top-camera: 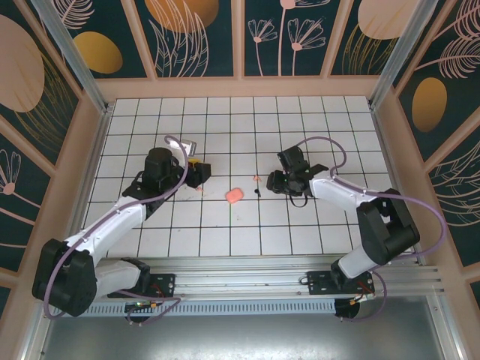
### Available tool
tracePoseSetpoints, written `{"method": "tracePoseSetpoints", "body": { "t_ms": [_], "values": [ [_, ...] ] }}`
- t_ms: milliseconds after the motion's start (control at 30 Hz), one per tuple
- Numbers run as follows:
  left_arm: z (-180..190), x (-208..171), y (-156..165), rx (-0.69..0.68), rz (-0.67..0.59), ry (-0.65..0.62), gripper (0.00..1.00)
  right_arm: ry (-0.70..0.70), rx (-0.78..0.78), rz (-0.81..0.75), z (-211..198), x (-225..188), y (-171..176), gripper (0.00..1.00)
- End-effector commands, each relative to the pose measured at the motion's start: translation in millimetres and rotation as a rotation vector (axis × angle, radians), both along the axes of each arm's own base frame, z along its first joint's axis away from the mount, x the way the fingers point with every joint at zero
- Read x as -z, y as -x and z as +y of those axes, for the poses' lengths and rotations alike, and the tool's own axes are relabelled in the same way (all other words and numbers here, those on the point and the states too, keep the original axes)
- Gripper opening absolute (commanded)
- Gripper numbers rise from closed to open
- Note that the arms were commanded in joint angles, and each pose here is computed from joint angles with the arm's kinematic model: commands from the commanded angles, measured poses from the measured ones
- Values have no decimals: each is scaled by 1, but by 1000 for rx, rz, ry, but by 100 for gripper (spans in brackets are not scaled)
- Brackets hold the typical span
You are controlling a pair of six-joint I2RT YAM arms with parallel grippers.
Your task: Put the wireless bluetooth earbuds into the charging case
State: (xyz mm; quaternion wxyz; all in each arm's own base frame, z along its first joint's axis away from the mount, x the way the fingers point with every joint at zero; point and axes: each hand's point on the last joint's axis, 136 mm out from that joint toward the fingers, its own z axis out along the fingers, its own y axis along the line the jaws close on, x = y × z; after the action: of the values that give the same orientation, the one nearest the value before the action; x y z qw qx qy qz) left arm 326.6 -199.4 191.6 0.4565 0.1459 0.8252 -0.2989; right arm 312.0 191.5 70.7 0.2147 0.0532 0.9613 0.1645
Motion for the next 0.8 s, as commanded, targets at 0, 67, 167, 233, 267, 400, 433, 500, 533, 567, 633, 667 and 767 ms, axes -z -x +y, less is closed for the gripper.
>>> {"method": "tracePoseSetpoints", "body": {
  "t_ms": [0, 67, 167, 233, 267, 400, 433, 500, 533, 567, 633, 667, 767],
  "values": [
    [-10, -24, 8, 65, -151, 50, 50, -134, -4, -102, 18, -26, -9, 51],
    [-11, -29, 13, 81, -195, 69, 50, -179, -30, -132, 30, -34, -4, 51],
    [-13, -35, 21, 117, -255, 95, 50, -259, -53, -190, 42, -51, -2, 50],
    [-15, -39, 26, 137, -293, 112, 50, -327, -65, -234, 51, -65, 0, 50],
    [-16, -39, 28, 143, -303, 116, 50, -356, -64, -255, 53, -71, 0, 50],
    [-22, -42, 38, 186, -352, 139, 51, -486, -87, -353, 66, -104, 7, 50],
    [-24, -41, 40, 197, -356, 138, 51, -513, -102, -370, 70, -111, 9, 50],
    [-30, -39, 43, 219, -358, 133, 53, -551, -121, -394, 75, -122, 13, 49],
    [-32, -38, 44, 230, -356, 128, 53, -566, -128, -405, 78, -127, 15, 49],
    [-36, -37, 46, 244, -356, 125, 53, -583, -135, -418, 80, -132, 16, 49],
    [-42, -37, 49, 269, -362, 117, 53, -614, -148, -435, 85, -141, 20, 49],
    [-44, -37, 51, 277, -367, 115, 53, -628, -150, -444, 86, -145, 21, 49],
    [-52, -39, 55, 305, -380, 116, 53, -678, -165, -468, 92, -156, 27, 49]
  ]
}}
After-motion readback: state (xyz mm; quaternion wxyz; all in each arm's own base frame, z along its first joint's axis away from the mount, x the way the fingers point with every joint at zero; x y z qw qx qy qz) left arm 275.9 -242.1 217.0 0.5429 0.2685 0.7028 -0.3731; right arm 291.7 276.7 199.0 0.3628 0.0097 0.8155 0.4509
